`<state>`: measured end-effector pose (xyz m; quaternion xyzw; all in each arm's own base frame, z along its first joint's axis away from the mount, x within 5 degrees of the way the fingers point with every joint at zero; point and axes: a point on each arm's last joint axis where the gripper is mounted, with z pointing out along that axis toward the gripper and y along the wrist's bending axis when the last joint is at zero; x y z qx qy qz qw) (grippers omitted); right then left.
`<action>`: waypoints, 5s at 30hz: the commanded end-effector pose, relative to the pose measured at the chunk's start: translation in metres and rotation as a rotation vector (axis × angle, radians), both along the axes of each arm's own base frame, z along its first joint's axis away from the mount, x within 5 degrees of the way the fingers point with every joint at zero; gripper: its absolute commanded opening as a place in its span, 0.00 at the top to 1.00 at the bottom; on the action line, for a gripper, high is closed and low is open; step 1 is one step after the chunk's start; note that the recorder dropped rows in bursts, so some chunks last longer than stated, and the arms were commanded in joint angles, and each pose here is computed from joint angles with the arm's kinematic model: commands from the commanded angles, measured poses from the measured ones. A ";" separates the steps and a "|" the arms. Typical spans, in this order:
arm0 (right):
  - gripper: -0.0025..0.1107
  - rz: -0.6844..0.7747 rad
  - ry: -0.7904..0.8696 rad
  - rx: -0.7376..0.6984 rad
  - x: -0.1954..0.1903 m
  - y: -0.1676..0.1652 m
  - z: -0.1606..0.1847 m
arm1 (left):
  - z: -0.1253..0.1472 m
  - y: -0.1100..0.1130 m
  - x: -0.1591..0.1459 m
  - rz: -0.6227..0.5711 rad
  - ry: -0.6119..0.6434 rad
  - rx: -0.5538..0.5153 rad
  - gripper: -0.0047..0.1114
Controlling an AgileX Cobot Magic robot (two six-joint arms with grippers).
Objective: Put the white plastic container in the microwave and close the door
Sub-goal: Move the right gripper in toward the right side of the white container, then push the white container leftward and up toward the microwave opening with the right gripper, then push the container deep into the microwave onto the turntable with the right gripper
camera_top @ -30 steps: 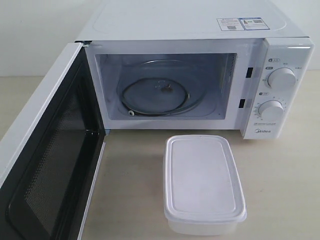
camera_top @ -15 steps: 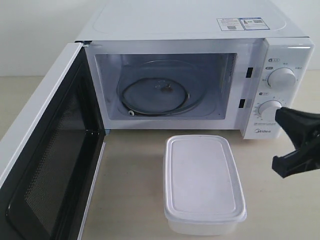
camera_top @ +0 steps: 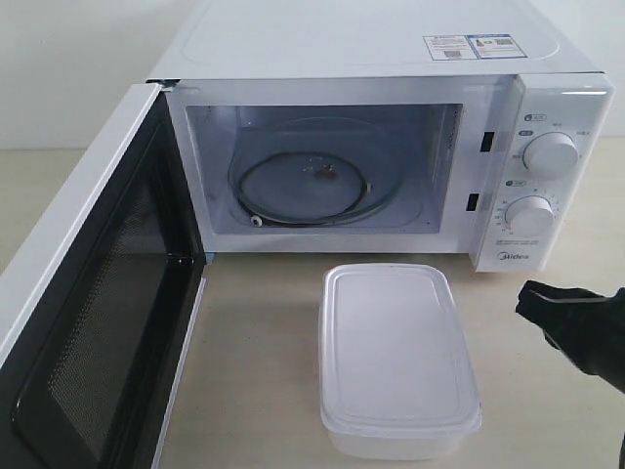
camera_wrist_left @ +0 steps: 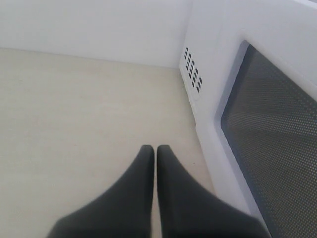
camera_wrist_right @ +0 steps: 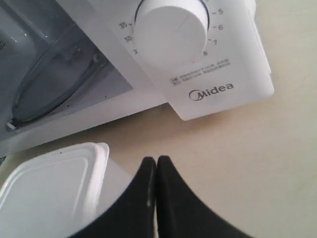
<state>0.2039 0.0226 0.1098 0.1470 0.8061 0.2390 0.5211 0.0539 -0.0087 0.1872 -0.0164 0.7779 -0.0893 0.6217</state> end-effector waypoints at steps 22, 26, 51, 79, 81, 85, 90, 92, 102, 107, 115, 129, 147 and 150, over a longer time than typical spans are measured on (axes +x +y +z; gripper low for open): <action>0.98 0.704 0.239 0.349 0.027 -0.004 0.014 | -0.001 0.000 0.000 0.006 0.000 -0.008 0.92; 0.97 0.671 0.312 0.331 0.026 -0.006 0.009 | -0.001 0.000 0.000 0.006 0.000 -0.008 0.92; 0.61 0.591 0.468 0.288 0.036 -0.005 0.001 | -0.001 0.000 0.000 0.005 0.002 -0.008 0.92; 0.61 0.628 0.544 0.255 0.042 0.003 0.001 | -0.001 0.000 0.000 0.005 0.002 -0.008 0.92; 0.61 0.630 0.552 0.257 0.042 0.004 0.001 | -0.001 0.000 0.000 0.005 0.002 -0.008 0.92; 0.79 0.630 0.554 0.257 0.042 0.004 0.001 | -0.001 0.000 0.000 0.005 0.002 -0.008 0.92; 0.98 0.649 0.542 0.236 0.041 0.004 0.001 | -0.001 0.000 0.000 0.005 0.002 -0.008 0.92; 0.98 0.649 0.543 0.237 0.041 0.004 0.001 | -0.001 0.000 0.000 0.005 0.002 -0.008 0.92; 0.98 0.723 0.432 0.346 0.042 0.011 0.014 | -0.001 0.000 0.000 0.005 0.002 -0.008 0.92; 0.98 0.730 0.378 0.397 0.044 0.013 0.019 | -0.001 0.000 0.000 0.005 0.002 -0.008 0.92; 0.98 0.629 0.257 0.455 0.033 0.015 0.017 | -0.001 0.000 0.000 0.005 0.002 -0.008 0.92; 0.98 0.321 0.248 0.498 -0.001 0.012 -0.001 | -0.001 0.000 0.000 0.005 0.002 -0.008 0.92; 0.98 0.182 0.068 0.569 0.023 0.110 0.018 | -0.001 0.000 0.000 0.005 0.002 -0.008 0.92; 0.98 0.152 0.053 0.589 0.039 0.127 0.026 | -0.001 0.000 0.000 0.005 0.002 -0.008 0.92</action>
